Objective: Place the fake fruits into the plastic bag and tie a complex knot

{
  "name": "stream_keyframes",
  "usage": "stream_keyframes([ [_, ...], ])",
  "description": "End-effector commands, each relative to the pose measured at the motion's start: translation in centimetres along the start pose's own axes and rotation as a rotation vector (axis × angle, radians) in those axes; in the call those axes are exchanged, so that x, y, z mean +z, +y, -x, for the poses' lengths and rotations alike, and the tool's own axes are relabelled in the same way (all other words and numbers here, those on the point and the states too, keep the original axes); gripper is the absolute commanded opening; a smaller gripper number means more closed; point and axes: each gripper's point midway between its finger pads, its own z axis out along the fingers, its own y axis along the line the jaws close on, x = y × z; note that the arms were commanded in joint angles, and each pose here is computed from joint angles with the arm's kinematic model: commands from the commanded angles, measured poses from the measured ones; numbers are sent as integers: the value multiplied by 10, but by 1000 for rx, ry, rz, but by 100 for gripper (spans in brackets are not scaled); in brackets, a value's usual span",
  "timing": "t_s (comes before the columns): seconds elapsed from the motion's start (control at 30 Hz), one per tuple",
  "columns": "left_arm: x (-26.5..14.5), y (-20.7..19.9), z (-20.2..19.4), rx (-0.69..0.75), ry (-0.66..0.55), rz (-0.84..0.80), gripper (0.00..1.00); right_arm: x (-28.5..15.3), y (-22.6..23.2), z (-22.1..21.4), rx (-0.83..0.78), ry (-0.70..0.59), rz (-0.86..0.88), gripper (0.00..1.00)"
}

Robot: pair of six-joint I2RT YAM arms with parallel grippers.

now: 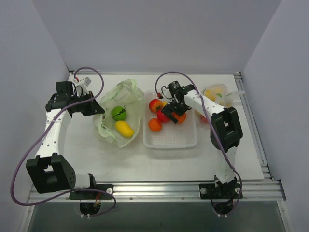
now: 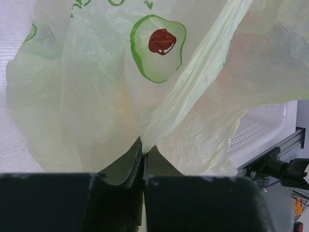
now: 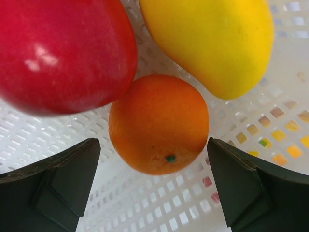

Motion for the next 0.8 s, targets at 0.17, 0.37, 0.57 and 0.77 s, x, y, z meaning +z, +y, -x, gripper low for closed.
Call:
stream_keyframes([
  [0.17,-1,-10,10,-6,-26,-40,1,11,-2,-4,15,20,-2,93],
  [0.37,1,-7,10,-47,-25,-24,0,-38,16,-7,85,-95,48,61],
  [0.57,1,-9,7,-57,-24,-33,0,-119,66,6,72,-309,248,48],
  [0.77,2,-11,6,-84,-16,-55,0,-182,145,38,-153,-504,358,52],
])
